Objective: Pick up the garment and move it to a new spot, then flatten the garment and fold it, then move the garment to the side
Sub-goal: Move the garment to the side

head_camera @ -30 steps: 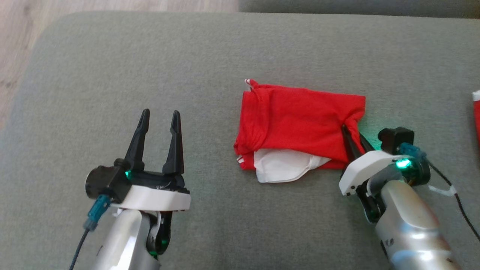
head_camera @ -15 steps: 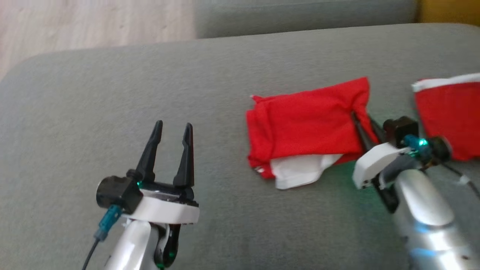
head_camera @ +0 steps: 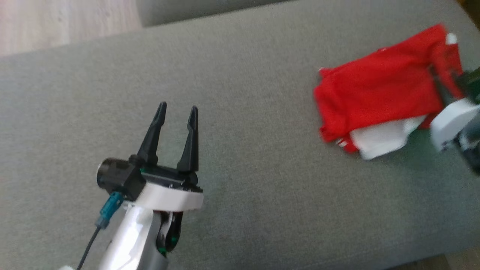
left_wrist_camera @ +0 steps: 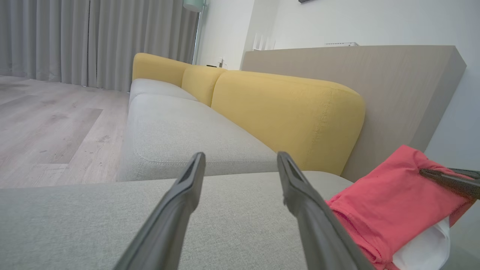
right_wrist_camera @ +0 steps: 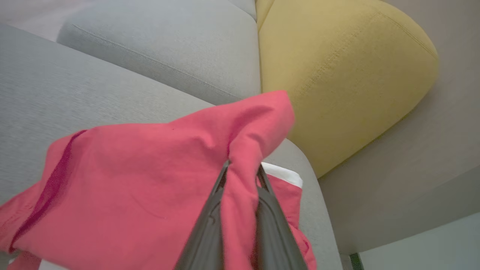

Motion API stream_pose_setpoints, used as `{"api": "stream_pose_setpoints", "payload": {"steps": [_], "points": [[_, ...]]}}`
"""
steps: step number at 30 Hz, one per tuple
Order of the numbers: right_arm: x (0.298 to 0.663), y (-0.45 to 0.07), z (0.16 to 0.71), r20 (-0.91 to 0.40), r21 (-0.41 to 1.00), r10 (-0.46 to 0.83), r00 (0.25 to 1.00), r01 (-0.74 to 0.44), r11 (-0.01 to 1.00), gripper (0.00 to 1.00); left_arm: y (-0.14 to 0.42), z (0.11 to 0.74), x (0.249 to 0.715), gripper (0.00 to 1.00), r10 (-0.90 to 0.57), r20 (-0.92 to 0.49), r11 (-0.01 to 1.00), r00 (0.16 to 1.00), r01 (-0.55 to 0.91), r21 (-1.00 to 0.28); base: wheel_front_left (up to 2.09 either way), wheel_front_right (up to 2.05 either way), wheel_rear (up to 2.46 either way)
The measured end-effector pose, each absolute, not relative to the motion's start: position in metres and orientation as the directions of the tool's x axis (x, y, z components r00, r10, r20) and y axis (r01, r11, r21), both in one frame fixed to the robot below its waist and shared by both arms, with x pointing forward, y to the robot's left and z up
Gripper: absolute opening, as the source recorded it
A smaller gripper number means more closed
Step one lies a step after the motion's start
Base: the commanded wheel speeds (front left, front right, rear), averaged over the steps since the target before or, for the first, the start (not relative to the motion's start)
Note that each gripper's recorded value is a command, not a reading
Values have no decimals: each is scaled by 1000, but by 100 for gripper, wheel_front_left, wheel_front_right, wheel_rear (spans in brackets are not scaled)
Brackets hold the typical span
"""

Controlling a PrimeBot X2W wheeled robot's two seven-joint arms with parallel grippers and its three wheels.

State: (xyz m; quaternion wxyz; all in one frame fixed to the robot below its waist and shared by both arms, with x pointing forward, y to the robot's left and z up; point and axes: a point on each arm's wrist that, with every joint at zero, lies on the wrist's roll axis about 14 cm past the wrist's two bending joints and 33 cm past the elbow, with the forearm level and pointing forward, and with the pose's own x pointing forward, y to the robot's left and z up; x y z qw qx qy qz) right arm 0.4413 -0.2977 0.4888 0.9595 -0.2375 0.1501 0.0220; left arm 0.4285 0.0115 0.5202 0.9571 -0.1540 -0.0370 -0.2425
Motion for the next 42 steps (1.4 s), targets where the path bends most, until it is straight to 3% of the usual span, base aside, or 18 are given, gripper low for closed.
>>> {"api": "stream_pose_setpoints", "payload": {"steps": [13,24,25,26,35,42], "points": [[459,-399,476,-373,-552,-289,881,39,833,0,10,480,465,100,-469,82,832,879,471,-295,0,0,0],[460,-423,462,-386,-553,-368,846,108,826,0,23,467,471,100,-440,54,850,896,435,-297,0,0,0],[460,-422,463,-382,-549,-371,847,115,828,27,24,467,471,100,-441,55,849,896,437,-297,0,0,0],[460,-422,464,-376,-542,-372,849,124,831,100,24,468,472,100,-442,57,848,895,438,-298,0,0,0],[459,-416,496,-281,-509,-367,887,186,840,100,20,489,468,100,-448,100,844,889,457,-280,0,0,0],[470,-369,549,-114,-435,-264,958,191,880,100,27,517,455,100,-426,154,852,892,453,-264,0,0,0]]}}
